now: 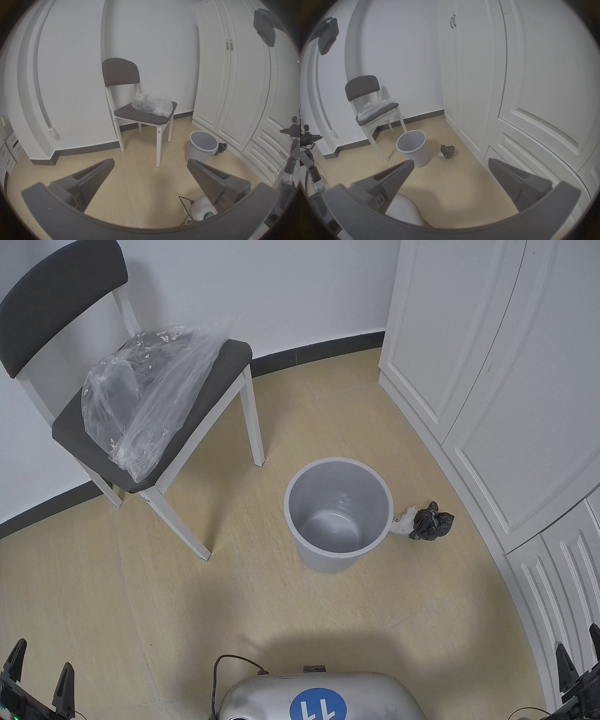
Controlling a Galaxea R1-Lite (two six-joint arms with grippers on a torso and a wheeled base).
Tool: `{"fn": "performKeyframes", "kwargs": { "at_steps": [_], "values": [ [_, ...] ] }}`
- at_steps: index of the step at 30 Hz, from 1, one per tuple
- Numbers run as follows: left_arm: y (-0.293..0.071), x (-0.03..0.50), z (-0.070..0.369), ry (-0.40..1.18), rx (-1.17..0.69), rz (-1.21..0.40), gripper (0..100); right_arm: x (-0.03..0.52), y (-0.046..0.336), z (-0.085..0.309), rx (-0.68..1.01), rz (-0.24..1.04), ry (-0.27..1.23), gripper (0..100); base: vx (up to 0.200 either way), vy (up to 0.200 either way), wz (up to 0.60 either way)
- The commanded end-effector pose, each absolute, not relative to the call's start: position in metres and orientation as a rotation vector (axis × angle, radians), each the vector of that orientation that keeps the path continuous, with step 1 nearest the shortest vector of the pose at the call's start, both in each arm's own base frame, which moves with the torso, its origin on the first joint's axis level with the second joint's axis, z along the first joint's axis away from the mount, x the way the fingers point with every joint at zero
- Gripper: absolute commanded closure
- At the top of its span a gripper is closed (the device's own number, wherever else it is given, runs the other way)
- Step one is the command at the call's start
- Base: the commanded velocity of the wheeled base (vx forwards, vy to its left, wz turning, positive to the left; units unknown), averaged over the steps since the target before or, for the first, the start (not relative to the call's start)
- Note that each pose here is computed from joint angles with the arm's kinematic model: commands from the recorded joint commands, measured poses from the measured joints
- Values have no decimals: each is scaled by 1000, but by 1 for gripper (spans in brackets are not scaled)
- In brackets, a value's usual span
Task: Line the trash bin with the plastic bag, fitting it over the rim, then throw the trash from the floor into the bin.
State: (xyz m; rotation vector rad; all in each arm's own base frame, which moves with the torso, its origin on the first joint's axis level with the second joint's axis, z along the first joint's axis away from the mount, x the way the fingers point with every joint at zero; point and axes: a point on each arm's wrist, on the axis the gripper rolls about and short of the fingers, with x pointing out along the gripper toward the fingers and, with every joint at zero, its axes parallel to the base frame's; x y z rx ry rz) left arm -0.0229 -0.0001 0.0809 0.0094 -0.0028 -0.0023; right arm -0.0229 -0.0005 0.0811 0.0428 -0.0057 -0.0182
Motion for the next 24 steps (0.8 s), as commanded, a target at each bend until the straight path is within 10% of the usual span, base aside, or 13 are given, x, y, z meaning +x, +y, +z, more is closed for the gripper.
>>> {"fn": "performKeyframes", "kwargs": {
  "at_steps": [1, 24],
  "values": [
    [0, -23, 76, -2, 9, 0, 0, -23, 0, 76, 43, -18, -5, 0, 0, 0, 0],
    [0, -23, 76, -2, 23, -3, 0, -23, 0, 76, 37, -21, -3, 0, 0, 0, 0]
  ]
}}
